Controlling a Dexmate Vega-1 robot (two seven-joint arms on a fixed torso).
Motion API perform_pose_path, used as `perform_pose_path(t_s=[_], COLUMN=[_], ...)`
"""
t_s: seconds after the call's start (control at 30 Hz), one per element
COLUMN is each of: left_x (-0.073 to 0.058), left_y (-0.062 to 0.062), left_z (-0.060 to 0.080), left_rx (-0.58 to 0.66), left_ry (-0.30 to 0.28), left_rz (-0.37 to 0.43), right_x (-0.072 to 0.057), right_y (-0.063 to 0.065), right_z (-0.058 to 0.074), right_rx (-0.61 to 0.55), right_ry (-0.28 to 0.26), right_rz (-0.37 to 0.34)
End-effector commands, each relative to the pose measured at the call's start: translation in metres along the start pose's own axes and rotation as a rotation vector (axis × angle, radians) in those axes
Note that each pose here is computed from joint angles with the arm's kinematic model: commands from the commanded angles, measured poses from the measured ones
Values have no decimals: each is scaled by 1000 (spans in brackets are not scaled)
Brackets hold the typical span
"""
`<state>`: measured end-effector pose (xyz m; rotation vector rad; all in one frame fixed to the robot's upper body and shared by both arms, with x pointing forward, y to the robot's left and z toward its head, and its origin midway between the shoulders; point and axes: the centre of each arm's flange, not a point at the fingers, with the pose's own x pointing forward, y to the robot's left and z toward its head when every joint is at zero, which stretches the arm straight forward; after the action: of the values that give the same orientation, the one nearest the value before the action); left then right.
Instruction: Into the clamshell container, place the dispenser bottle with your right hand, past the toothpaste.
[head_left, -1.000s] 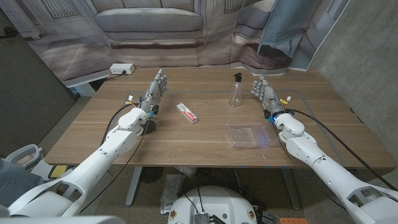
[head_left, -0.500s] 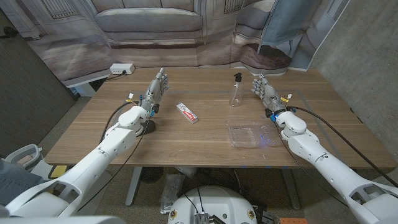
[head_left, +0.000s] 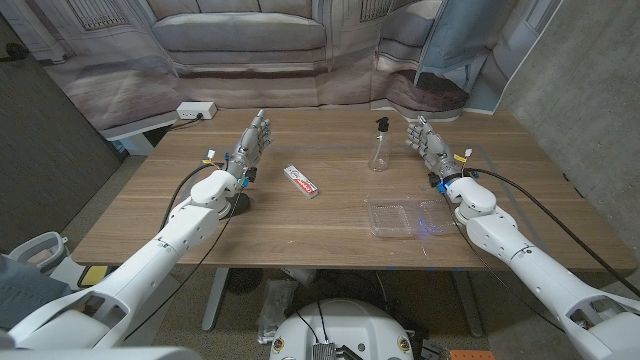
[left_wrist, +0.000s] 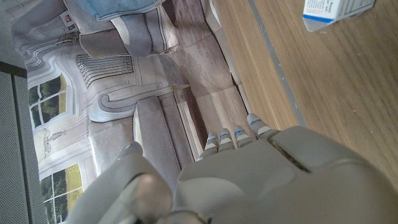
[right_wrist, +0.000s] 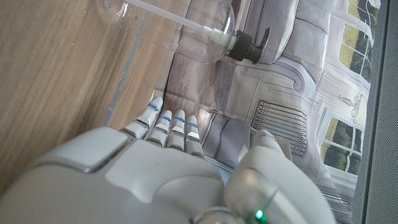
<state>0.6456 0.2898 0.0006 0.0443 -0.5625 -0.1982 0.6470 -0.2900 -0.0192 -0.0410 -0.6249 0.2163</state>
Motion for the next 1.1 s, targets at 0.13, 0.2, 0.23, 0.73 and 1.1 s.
perform_pose_path(t_s=[0.13,0.2,0.23,0.73,1.1], left_x=[-4,-4,-4,-1,-1], left_y=[2,2,2,4,4], left_z=[3,4,4,7,8], left_rx=[3,0,-1,1,4], left_ry=[-8,-10,-11,-19,-21], left_rz=[14,17,17,15,14], right_x=[2,3,4,8,7], right_y=[3,4,5,14,19], right_z=[12,13,14,16,19], right_rx=[-48,-56,-56,-111,-143], right_ry=[-35,-41,-43,-61,-81], right_rz=[24,30,31,54,56])
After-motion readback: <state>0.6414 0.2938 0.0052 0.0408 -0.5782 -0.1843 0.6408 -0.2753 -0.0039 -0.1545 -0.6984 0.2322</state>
